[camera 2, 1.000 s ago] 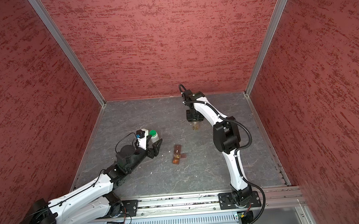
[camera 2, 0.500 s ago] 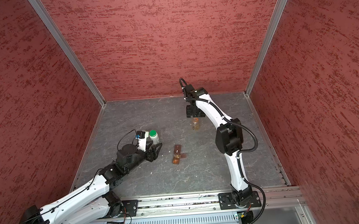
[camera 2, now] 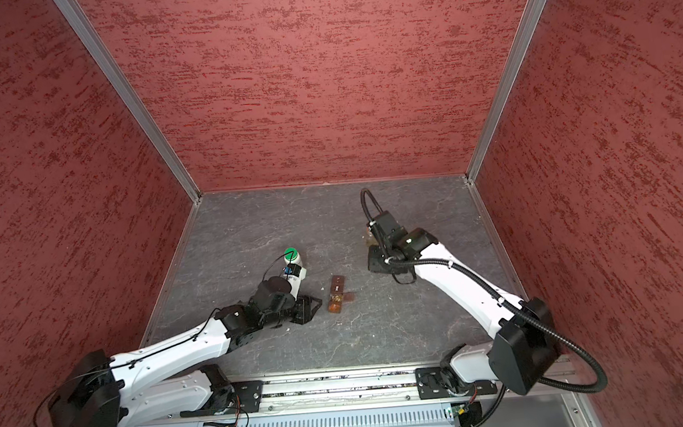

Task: Sort the pills into containers
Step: 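Open the right gripper and draw both arms back from the bottle, then bring both grippers to the pill organizer and fold the open lid shut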

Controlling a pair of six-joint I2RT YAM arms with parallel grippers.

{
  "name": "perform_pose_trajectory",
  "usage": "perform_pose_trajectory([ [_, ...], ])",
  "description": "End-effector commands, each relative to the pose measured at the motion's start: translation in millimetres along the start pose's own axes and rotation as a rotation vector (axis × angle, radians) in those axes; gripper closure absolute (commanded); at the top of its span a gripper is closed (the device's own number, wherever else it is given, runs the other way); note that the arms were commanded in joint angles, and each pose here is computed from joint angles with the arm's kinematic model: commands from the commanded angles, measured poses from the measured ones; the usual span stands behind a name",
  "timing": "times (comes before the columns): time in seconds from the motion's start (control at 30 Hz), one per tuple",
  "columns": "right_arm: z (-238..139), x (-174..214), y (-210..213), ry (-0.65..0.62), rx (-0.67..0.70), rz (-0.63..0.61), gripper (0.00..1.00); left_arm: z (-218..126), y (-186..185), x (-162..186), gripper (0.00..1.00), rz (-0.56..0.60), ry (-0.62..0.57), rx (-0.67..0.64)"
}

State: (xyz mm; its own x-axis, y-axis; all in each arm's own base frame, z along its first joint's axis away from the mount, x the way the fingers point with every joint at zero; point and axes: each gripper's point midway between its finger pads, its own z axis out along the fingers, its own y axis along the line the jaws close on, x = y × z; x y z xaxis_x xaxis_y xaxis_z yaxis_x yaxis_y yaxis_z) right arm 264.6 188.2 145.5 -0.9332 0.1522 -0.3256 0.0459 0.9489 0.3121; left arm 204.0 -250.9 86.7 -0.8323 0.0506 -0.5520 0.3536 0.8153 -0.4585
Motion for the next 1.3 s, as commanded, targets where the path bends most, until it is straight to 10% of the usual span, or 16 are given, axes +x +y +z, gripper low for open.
perform_pose_trajectory([
  [0.0, 16, 17, 37, -0.015, -0.162, 0.096, 0.65, 8, -12, 7, 0.57, -0.067, 0.051, 0.030],
  [0.83, 99, 60, 6, 0.085, -0.031, 0.099, 0.75, 44, 22, -8, 0.69, -0.104, 0.073, -0.058],
  [1.27, 95, 43, 50, 0.090, -0.178, 0.039, 0.76, 63, 17, -8, 0.69, -0.095, 0.106, -0.037],
])
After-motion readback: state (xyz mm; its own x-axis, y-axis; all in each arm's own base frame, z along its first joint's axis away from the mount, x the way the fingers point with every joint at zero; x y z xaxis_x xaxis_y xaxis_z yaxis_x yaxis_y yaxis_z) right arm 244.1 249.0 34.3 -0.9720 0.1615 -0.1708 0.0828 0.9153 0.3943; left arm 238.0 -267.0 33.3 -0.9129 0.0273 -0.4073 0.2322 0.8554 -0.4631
